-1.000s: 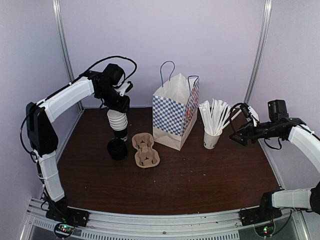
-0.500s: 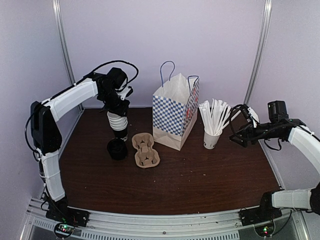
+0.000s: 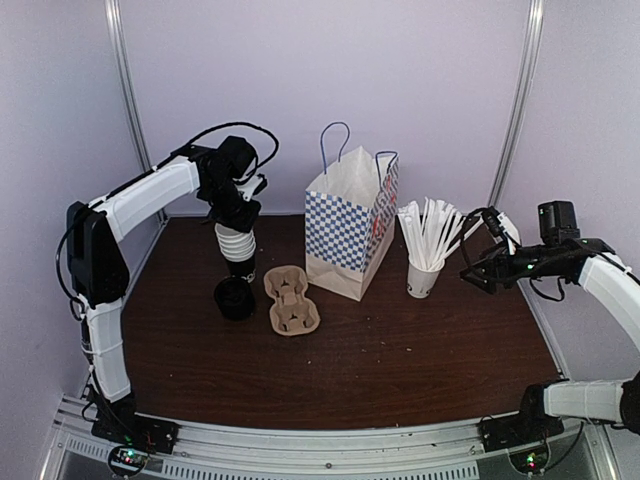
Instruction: Pack the takeout coffee
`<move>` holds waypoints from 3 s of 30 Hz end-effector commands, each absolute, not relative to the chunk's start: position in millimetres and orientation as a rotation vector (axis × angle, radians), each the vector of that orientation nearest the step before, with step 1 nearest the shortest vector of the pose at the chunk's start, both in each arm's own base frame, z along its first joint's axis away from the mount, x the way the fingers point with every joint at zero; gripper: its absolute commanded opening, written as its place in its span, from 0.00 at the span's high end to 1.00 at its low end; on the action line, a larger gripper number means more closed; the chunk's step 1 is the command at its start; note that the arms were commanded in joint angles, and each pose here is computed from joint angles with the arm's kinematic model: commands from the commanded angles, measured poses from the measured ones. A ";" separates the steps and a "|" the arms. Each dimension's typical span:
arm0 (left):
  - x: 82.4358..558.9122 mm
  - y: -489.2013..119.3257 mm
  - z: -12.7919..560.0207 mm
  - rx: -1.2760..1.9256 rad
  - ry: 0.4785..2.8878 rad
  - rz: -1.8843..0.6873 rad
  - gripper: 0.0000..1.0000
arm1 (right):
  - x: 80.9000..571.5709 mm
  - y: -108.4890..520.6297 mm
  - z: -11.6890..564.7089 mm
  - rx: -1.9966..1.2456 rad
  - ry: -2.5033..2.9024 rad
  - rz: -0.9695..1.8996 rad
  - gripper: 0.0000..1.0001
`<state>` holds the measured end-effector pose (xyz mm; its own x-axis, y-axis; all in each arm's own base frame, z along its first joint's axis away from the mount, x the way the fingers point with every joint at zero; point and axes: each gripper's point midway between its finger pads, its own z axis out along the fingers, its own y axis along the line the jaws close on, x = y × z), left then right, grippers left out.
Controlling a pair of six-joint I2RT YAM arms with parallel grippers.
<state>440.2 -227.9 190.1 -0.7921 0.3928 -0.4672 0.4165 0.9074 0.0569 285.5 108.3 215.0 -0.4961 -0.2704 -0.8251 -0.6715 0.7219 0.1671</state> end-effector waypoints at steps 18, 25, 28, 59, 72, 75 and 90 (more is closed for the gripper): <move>449.0 -199.8 261.3 0.613 2.424 0.141 1.00 | 283.1 107.6 216.5 -0.729 2.071 0.576 0.00; 447.2 -203.6 241.6 0.634 2.470 0.123 1.00 | 282.3 107.6 216.3 -0.729 2.071 0.576 0.00; 444.3 -206.6 230.0 0.641 2.501 0.100 1.00 | 281.9 107.8 217.4 -0.728 2.068 0.576 0.00; 412.6 -230.5 211.1 0.696 2.585 -0.124 0.56 | 280.5 107.8 217.4 -0.737 2.063 0.571 0.00; 415.9 -213.9 241.7 0.631 2.445 0.038 0.28 | 279.9 107.3 216.7 -0.738 2.067 0.567 0.00; 405.7 -230.6 241.7 0.700 2.432 -0.055 0.29 | 280.4 107.3 215.7 -0.738 2.070 0.568 0.00; 390.5 -266.5 199.5 0.813 2.569 -0.306 0.51 | 280.8 106.4 213.5 -0.741 2.075 0.561 0.00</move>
